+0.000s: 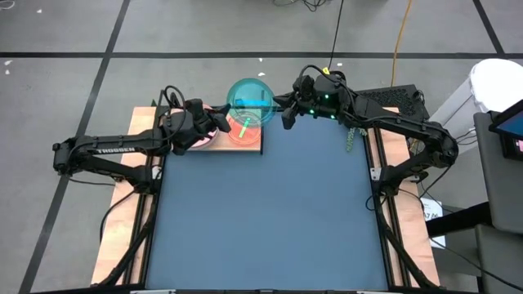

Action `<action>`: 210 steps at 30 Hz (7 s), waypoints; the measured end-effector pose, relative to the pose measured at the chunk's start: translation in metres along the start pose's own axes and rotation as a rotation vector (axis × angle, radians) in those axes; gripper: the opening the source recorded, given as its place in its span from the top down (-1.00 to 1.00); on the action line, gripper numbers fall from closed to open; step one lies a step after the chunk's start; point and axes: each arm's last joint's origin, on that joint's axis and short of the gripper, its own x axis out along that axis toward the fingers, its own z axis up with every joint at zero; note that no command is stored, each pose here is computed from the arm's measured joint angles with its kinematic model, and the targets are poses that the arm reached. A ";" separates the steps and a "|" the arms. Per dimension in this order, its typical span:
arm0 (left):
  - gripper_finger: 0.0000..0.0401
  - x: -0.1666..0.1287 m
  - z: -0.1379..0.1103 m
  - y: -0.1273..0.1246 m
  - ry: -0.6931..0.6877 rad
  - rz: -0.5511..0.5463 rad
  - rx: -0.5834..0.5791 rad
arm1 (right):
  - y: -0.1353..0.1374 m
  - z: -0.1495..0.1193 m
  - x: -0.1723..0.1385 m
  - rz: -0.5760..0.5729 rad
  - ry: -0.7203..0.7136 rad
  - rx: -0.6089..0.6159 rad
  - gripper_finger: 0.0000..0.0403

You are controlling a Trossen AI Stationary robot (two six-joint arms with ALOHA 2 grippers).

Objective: Place and stack plates onto a shelf
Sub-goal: Stack the blue plate on top of the green plate on the shelf

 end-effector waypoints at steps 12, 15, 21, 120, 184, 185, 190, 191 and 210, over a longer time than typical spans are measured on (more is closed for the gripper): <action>1.00 -0.003 -0.002 -0.004 0.009 -0.020 0.002 | -0.001 0.000 0.001 -0.038 -0.013 0.004 0.50; 1.00 -0.003 -0.003 -0.004 0.009 -0.018 0.001 | -0.001 0.000 0.001 -0.038 -0.012 0.007 0.59; 1.00 -0.003 -0.003 -0.003 0.005 -0.012 -0.005 | -0.001 0.000 0.001 -0.039 -0.013 0.008 0.94; -0.03 -0.082 0.050 0.005 -0.097 -0.077 0.143 | 0.086 -0.181 0.009 -0.099 -0.154 1.435 1.00; -0.03 -0.089 0.032 0.026 0.126 0.026 0.183 | 0.069 -0.194 0.153 -0.220 -0.443 1.435 1.00; -0.03 -0.089 0.032 0.026 0.127 0.027 0.185 | 0.073 -0.191 0.158 -0.207 -0.442 1.429 1.00; -0.03 -0.088 0.031 0.026 0.132 0.026 0.186 | 0.073 -0.192 0.179 -0.238 -0.458 1.421 1.00; -0.03 -0.088 0.031 0.026 0.137 0.019 0.184 | 0.071 -0.192 0.181 -0.250 -0.479 1.421 1.00; -0.03 -0.091 0.036 0.013 0.100 -0.109 0.130 | 0.059 -0.206 0.180 -0.459 -0.513 1.345 1.00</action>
